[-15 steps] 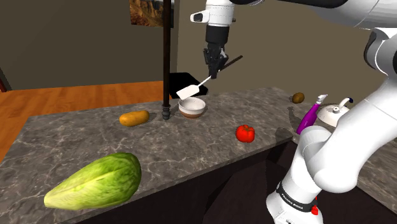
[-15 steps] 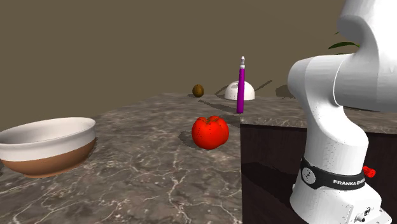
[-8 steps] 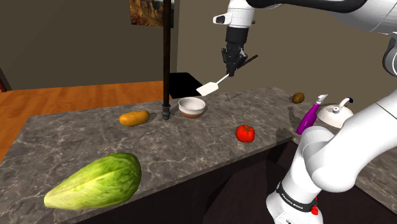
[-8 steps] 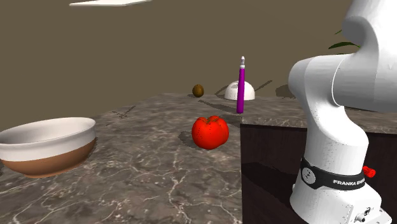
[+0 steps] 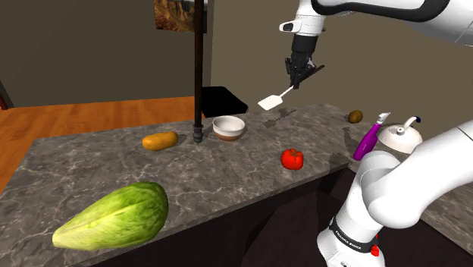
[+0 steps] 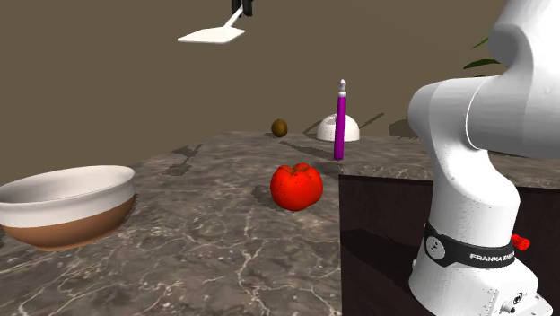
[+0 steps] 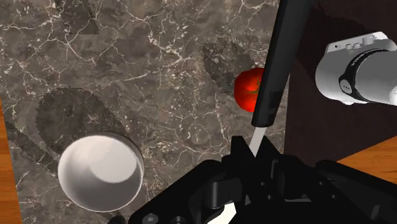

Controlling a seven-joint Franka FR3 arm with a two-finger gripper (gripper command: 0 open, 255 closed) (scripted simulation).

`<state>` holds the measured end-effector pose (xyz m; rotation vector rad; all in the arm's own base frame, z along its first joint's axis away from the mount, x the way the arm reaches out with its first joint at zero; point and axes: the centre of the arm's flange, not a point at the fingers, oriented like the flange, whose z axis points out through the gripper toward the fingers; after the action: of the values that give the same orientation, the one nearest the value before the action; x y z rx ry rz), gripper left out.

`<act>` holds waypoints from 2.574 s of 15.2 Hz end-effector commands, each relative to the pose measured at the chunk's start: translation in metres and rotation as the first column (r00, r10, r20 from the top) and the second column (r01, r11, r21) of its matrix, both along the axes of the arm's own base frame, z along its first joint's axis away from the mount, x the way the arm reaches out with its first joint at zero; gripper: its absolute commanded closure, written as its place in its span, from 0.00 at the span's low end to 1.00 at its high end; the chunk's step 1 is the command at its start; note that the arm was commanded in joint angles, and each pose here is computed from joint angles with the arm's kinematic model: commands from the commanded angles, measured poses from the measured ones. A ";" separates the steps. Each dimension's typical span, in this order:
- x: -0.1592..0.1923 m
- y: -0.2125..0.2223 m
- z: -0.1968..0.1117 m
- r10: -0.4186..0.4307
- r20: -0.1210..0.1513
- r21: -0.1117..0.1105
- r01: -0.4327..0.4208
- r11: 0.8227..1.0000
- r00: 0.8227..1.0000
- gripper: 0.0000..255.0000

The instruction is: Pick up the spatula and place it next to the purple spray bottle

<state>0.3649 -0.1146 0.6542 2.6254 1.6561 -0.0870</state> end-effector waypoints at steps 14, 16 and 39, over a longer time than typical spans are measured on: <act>-0.078 -0.183 0.000 0.001 0.000 0.000 -0.001 1.000 1.000 1.00; -0.087 -0.208 0.000 0.001 0.000 0.000 -0.001 1.000 1.000 1.00; -0.185 -0.451 -0.015 0.001 0.000 0.000 -0.001 1.000 1.000 1.00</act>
<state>0.1798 -0.5643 0.6426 2.6254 1.6578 -0.0851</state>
